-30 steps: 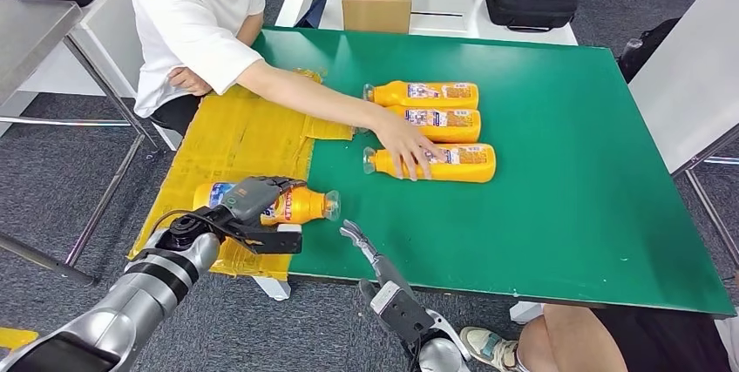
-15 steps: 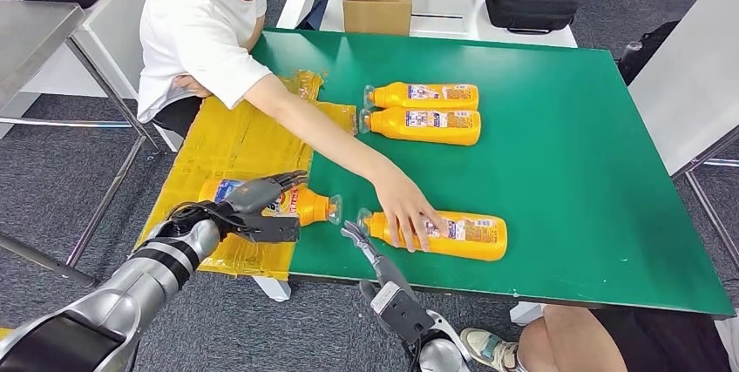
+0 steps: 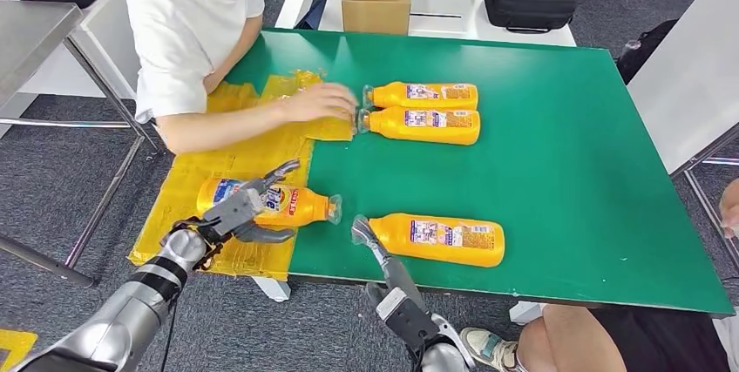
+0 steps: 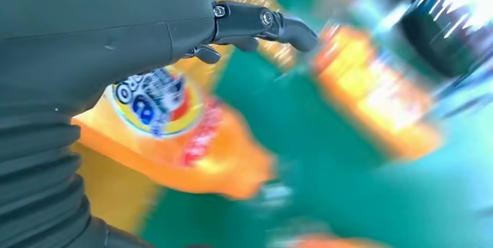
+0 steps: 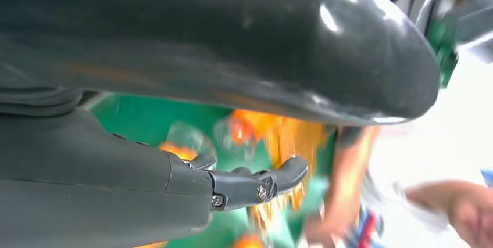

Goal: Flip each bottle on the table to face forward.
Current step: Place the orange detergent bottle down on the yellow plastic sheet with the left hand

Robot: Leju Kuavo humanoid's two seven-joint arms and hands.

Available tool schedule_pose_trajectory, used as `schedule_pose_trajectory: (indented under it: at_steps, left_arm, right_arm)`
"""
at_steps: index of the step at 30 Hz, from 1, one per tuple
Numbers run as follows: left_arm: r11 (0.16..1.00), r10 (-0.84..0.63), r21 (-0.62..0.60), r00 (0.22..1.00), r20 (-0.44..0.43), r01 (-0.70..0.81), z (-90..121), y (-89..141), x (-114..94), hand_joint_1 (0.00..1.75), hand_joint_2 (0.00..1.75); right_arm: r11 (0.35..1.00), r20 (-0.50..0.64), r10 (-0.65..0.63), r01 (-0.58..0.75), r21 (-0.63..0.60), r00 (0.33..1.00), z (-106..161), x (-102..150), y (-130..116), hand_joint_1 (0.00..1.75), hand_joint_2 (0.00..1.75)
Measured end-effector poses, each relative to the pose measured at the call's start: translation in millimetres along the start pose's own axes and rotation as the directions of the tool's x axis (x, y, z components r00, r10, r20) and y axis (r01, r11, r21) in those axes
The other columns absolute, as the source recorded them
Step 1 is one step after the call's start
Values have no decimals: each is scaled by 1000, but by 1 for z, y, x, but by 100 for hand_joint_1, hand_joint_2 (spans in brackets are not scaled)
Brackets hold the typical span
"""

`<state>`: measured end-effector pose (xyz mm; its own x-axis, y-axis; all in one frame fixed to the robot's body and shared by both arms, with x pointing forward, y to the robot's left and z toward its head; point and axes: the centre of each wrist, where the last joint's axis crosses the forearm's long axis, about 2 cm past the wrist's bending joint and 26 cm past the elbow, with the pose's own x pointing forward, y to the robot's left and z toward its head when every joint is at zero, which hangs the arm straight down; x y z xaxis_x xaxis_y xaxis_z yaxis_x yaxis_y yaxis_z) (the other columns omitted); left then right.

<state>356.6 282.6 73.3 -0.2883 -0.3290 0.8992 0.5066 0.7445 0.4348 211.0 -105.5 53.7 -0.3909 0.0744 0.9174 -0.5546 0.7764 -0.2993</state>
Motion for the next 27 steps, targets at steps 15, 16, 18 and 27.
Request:
schedule_pose_trajectory:
  at_steps: [15,16,18,27]
  left_arm:
    - [498,211,726,878,429,-474,64,-32,76,0,175]
    - [494,195,733,881,431,-468,67,-33,79,0,175]
    - [495,170,737,883,437,-460,71,-35,85,0,175]
    - [508,130,735,884,450,-449,77,-39,98,0,175]
  right_arm:
    - [664,-272,690,-736,-128,670,57,-9,-105,0,175]
    - [654,-293,695,-747,-121,656,58,-10,-114,0,175]
    - [646,-330,694,-756,-109,640,59,-12,-130,0,175]
    - [660,-425,662,-749,-59,617,64,-22,-162,0,175]
